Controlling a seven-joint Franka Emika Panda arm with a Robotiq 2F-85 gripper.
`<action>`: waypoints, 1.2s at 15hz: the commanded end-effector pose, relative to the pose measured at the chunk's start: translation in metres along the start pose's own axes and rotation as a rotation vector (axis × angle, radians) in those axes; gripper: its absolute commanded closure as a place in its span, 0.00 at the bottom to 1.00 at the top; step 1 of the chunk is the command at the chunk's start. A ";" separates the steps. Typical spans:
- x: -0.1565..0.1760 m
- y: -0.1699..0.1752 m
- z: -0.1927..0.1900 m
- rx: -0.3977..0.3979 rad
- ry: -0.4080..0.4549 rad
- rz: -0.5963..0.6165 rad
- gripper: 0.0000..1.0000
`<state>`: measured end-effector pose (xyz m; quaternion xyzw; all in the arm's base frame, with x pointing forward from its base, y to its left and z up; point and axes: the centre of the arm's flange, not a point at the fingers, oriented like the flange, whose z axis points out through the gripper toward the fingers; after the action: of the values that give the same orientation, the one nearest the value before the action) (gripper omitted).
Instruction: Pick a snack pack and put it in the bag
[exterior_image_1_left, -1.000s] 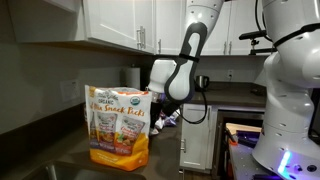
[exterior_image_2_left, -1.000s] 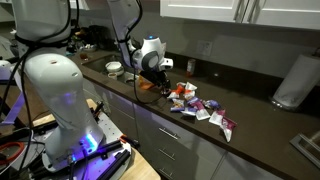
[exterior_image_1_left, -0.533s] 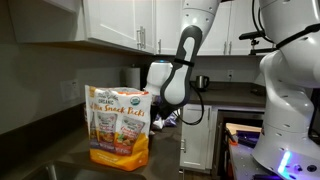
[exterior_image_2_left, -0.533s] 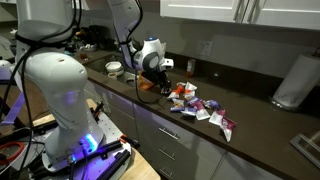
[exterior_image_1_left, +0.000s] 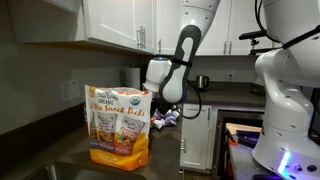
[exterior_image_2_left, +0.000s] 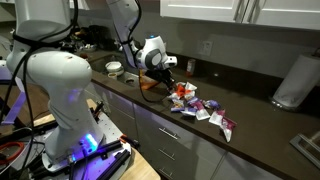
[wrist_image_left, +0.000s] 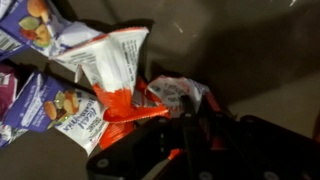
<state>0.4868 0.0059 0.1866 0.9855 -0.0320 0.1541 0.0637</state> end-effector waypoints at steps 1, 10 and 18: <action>0.017 0.012 -0.042 -0.044 -0.004 0.004 0.99; 0.063 0.025 -0.144 -0.101 -0.038 -0.066 0.69; 0.029 -0.020 -0.109 -0.014 -0.217 -0.014 0.25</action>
<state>0.4935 0.0330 0.3185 0.9941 -0.0183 0.0758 0.0752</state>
